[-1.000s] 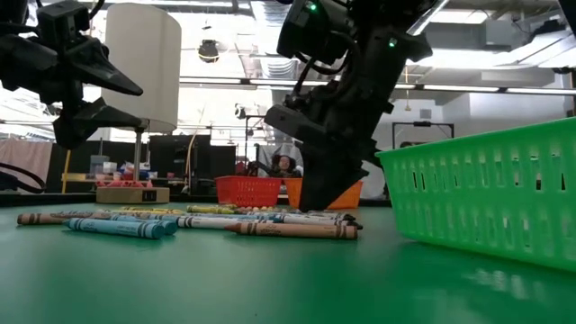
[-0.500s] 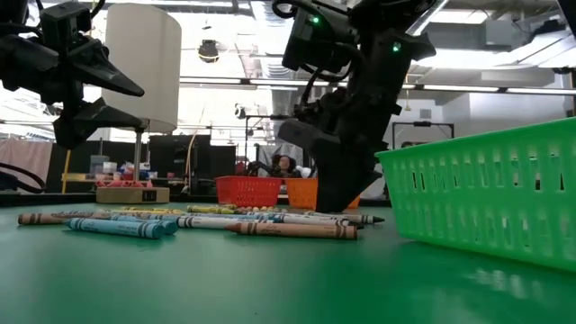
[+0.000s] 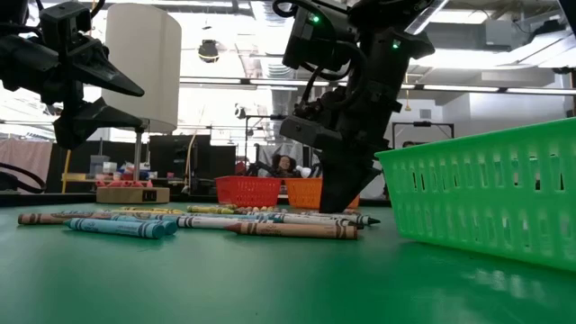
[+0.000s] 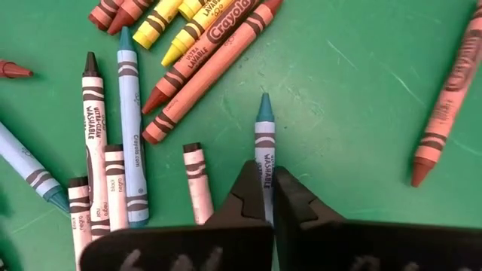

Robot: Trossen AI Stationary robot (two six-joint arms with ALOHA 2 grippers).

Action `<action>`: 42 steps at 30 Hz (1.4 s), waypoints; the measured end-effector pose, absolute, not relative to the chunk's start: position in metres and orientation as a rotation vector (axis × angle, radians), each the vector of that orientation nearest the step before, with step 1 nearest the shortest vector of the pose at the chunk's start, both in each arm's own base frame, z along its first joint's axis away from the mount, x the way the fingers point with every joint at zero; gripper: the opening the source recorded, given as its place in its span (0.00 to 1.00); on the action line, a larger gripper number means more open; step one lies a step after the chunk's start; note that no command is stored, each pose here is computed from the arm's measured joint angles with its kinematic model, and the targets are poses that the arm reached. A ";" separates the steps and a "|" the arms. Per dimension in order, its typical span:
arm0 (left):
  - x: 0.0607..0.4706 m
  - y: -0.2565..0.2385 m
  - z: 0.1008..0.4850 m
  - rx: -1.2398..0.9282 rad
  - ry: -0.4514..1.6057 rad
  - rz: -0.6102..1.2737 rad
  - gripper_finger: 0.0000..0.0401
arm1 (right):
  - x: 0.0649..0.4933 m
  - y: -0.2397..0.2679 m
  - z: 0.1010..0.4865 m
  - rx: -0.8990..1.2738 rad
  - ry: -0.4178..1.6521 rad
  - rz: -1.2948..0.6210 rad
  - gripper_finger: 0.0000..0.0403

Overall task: Sort crayons
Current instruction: Put the green crayon into the green bin

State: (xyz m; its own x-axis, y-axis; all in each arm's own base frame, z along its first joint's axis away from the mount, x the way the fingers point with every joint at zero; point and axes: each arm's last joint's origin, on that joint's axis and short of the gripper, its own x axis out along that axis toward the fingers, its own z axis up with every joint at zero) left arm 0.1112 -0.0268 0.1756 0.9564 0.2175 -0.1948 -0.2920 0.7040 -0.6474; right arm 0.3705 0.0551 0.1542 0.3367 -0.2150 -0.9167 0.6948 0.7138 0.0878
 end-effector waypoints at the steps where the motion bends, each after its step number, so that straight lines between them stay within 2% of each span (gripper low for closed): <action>1: 0.111 -0.027 0.176 -0.737 0.107 0.284 0.54 | 0.371 0.055 0.155 0.522 1.072 -0.628 0.02; 8: 0.111 -0.027 0.176 -0.736 0.104 0.287 0.54 | 0.379 0.057 0.170 0.493 1.075 -0.611 0.01; 22: 0.111 -0.027 0.176 -0.729 0.103 0.291 0.54 | 0.389 0.069 0.227 0.390 1.055 -0.634 0.00; 32: 0.111 -0.026 0.176 -0.716 0.101 0.298 0.54 | 0.389 0.117 0.265 0.396 0.994 -0.475 0.00; 42: 0.111 -0.026 0.176 -0.717 0.095 0.306 0.54 | 0.360 0.189 0.283 0.448 1.014 -0.352 0.00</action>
State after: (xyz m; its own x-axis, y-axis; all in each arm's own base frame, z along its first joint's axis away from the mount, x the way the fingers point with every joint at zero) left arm 0.1110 -0.0260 0.1758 0.9511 0.2433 -0.1901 -0.3082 0.7116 -0.6314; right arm 0.3602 0.1886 0.2834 0.4860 -0.0750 -0.8708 0.4802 0.8554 0.1943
